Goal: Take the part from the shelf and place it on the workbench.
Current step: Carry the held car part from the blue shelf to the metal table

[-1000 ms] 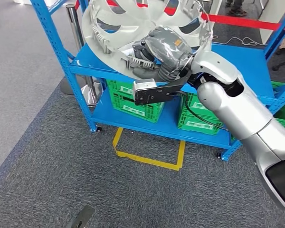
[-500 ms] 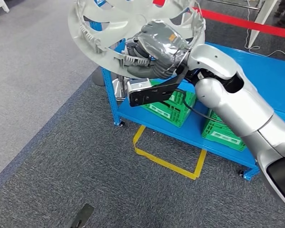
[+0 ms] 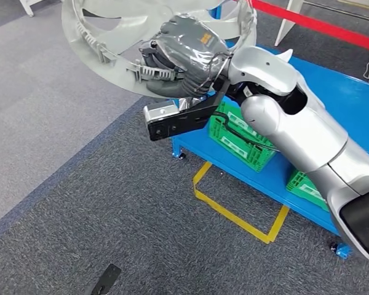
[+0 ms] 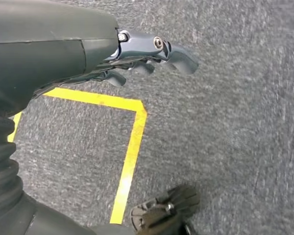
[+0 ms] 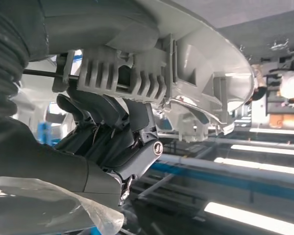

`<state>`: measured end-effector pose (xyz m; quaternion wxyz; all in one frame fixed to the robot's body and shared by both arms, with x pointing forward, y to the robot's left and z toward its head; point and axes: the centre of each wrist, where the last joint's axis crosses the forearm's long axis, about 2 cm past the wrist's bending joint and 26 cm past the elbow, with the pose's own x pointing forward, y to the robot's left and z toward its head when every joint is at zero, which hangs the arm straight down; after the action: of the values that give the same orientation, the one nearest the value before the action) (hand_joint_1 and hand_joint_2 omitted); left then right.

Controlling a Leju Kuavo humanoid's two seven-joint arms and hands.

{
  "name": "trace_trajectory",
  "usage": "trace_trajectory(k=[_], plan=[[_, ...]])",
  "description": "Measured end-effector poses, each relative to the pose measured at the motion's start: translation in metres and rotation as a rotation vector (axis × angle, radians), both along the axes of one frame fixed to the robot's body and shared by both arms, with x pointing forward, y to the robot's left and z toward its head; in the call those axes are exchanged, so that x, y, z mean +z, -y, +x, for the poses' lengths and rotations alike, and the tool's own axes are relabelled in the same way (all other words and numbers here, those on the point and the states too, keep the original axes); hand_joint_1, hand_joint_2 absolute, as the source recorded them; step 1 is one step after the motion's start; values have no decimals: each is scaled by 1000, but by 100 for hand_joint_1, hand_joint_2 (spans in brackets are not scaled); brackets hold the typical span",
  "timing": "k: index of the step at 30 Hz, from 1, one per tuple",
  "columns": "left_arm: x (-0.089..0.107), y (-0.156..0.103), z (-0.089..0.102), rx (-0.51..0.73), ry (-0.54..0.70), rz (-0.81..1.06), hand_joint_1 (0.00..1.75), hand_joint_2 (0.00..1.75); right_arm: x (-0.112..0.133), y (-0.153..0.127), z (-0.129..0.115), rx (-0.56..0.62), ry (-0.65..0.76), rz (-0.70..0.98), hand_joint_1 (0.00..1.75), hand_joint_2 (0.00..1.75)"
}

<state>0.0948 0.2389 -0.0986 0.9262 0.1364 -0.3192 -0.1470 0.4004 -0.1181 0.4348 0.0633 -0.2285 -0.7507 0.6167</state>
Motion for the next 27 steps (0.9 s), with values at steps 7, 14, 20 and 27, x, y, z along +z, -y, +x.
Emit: trace_trajectory(k=[7, 14, 20, 27], plan=[[0, -2, 0, 2, -1, 0, 0, 175, 2, -4, -5, 22, 0, -19, 175, 175], [0, -1, 3, -2, 1, -7, 0, 175, 3, -13, -11, 43, 5, -44, 175, 175], [0, -3, 0, -7, -6, -4, 0, 175, 7, -31, -22, 82, 19, -46, 175, 175], [0, -4, 0, -12, -7, -4, 0, 175, 7, -41, -28, 106, 27, -60, 175, 175]])
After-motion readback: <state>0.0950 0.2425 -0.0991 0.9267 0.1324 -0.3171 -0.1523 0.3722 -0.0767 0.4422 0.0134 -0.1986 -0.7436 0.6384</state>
